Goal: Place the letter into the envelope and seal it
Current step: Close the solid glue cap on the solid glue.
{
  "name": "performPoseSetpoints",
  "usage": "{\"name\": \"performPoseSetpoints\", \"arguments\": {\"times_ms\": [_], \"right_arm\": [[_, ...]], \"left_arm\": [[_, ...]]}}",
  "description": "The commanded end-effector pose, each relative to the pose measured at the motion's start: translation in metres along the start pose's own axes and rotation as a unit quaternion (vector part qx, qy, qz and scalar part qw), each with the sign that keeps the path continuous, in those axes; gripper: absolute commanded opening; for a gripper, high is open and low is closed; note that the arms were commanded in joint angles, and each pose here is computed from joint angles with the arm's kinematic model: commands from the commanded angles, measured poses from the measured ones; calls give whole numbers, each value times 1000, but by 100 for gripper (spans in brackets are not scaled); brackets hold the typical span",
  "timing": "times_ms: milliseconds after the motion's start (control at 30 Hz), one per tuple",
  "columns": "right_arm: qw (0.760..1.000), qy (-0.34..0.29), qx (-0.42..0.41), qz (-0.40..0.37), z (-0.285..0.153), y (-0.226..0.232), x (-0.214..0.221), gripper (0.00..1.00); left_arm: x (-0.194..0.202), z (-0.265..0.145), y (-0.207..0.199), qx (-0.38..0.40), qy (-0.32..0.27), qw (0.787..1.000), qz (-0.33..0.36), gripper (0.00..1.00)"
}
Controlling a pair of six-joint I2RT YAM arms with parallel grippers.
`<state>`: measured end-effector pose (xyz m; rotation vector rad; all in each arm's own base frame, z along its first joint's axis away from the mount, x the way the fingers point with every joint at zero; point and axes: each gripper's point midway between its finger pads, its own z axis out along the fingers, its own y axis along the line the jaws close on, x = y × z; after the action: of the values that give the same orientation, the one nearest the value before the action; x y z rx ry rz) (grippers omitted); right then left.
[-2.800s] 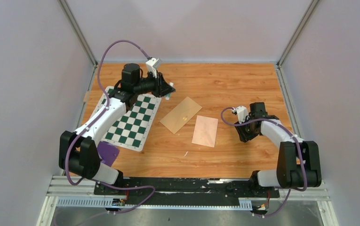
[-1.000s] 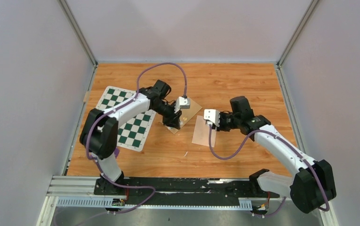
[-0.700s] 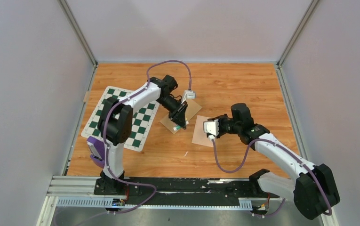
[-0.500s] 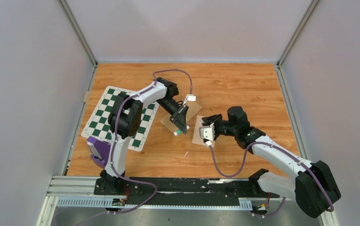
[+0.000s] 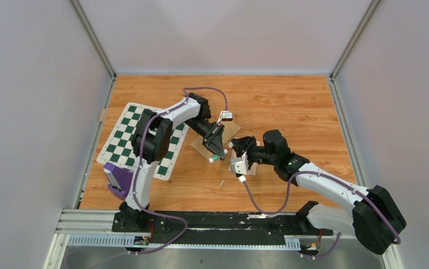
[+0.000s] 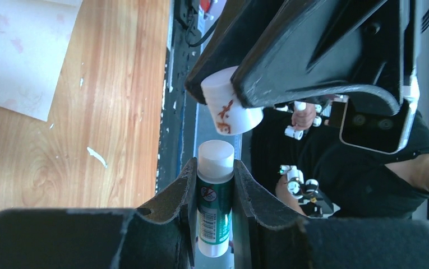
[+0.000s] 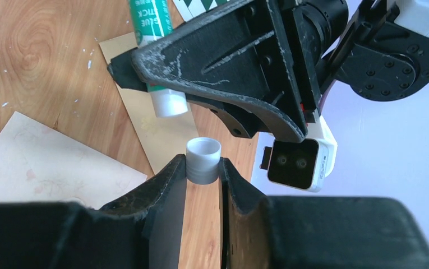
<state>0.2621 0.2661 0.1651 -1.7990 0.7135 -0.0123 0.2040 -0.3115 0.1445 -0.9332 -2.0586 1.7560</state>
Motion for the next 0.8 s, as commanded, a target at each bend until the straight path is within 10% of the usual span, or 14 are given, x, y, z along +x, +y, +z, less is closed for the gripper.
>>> {"name": "performPoseSetpoints", "arguments": {"times_ms": [0, 767], "right_arm": [[999, -6, -5, -38, 3, -4, -8, 2], [998, -41, -15, -54, 3, -14, -33, 2]], "left_arm": [[-7, -1, -28, 34, -22, 999, -6, 0], [-9, 0, -26, 45, -28, 998, -19, 0]]}}
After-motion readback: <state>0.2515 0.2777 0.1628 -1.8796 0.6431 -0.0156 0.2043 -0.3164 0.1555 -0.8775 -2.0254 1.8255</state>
